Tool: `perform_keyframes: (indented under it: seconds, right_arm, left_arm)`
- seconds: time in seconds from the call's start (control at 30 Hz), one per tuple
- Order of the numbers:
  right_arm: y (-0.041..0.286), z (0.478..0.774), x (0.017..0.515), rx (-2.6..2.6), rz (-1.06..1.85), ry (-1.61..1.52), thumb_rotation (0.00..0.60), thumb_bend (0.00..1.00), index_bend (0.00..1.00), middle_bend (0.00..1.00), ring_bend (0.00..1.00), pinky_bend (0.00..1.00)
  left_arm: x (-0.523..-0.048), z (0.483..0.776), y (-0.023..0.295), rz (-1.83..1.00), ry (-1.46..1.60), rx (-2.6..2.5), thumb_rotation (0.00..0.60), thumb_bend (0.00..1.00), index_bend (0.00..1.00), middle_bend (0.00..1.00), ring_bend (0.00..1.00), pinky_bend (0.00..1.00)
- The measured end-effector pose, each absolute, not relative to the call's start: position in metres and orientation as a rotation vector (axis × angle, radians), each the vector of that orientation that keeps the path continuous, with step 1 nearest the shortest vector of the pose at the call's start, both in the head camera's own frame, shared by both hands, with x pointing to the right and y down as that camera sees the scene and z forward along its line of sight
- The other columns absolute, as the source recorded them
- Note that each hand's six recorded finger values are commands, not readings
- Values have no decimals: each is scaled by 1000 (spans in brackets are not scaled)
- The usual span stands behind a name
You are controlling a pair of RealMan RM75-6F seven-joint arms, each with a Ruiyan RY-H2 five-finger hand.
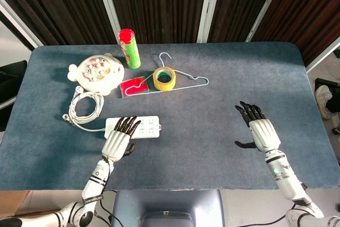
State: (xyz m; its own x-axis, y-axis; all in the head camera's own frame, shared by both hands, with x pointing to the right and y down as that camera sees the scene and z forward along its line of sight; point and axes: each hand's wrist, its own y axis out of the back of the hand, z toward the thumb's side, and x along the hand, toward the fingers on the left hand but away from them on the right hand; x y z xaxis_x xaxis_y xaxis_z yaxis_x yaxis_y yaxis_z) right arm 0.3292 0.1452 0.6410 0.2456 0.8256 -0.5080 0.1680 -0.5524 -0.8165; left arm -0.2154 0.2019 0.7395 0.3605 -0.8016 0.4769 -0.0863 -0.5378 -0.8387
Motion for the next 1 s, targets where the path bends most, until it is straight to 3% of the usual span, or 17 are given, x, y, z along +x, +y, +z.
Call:
perform_keyframes:
  seconds: [0.23,0.4,0.67,0.9,1.0]
  right_arm:
    - [144,639,329,-1900,1342,-908,600,235,0,0,0,0]
    - [144,637,330,-1901,1341,-906,600,236,0,0,0,0]
    - [144,633,331,-1906,1333,-916,600,235,0,0,0,0]
    - [147,637,322,-1923,1311,-876,600,237,0,0,0,0]
    - [149,641,309,-1953,1265,-843,600,297,0,14,0,0]
  left_arm:
    - [-204,751,198,-1261,739,-1832,600,376,0,34,3,68]
    - [-206,750,191,-1261,773,-1777,600,373,92,156,124,162]
    - [-210,755,190,-1295,749,-1752,600,371,172,247,255,267]
    - [-209,748,187,-1268,769,-1743,600,398,267,342,389,435]
    - [-208,744,185,-1253,779,-1738,600,412,286,360,421,471]
